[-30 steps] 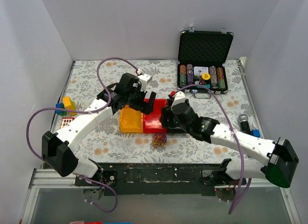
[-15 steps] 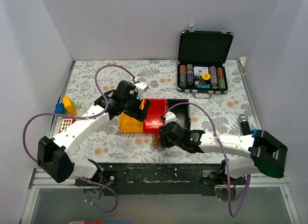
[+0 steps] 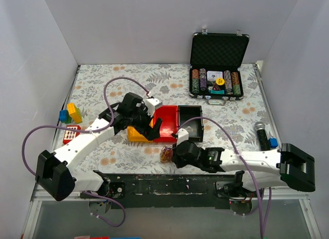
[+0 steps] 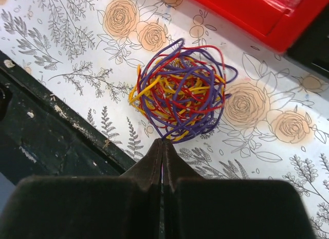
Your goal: Untangle the cables
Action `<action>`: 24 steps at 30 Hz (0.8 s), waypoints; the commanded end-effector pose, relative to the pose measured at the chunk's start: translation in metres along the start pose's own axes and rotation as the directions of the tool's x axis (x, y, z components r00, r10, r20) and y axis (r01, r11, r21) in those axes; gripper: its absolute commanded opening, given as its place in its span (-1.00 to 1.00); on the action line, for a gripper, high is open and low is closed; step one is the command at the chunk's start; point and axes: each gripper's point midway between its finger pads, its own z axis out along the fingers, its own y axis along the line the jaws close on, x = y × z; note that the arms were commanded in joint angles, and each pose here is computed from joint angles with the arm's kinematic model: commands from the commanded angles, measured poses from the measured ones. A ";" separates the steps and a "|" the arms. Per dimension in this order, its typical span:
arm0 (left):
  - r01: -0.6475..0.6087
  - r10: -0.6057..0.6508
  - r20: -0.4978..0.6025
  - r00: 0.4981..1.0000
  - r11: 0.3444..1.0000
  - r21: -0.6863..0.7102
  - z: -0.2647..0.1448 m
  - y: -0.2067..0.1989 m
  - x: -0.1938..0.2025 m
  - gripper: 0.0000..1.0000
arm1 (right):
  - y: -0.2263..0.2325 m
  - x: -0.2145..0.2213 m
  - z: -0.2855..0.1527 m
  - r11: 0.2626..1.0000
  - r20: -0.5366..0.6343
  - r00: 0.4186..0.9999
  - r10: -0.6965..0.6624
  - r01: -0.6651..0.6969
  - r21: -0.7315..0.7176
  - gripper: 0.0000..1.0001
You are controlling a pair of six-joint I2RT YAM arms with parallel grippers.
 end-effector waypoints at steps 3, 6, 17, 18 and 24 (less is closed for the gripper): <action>-0.096 0.097 0.010 0.995 0.959 0.266 -0.002 -0.046 0.010 0.73 | -0.009 0.009 -0.017 0.997 0.027 0.997 0.072 -0.071 -0.032 -0.97; -0.106 0.119 -0.019 0.993 0.937 0.333 0.005 -0.065 0.019 0.69 | -0.012 0.015 -0.021 0.995 0.027 0.995 0.094 -0.093 -0.046 -0.97; -0.153 0.232 -0.153 0.961 0.902 0.404 0.040 -0.106 0.065 0.57 | -0.013 0.015 -0.023 0.990 0.043 0.991 0.126 -0.124 -0.061 -0.75; -0.150 0.233 -0.164 0.959 0.903 0.402 0.043 -0.106 0.068 0.53 | -0.013 0.015 -0.024 0.990 0.046 0.990 0.131 -0.128 -0.064 -0.76; -0.103 0.195 -0.215 0.957 0.921 0.376 0.064 -0.102 0.076 0.22 | -0.015 0.016 -0.031 0.985 0.062 0.986 0.157 -0.151 -0.086 -0.77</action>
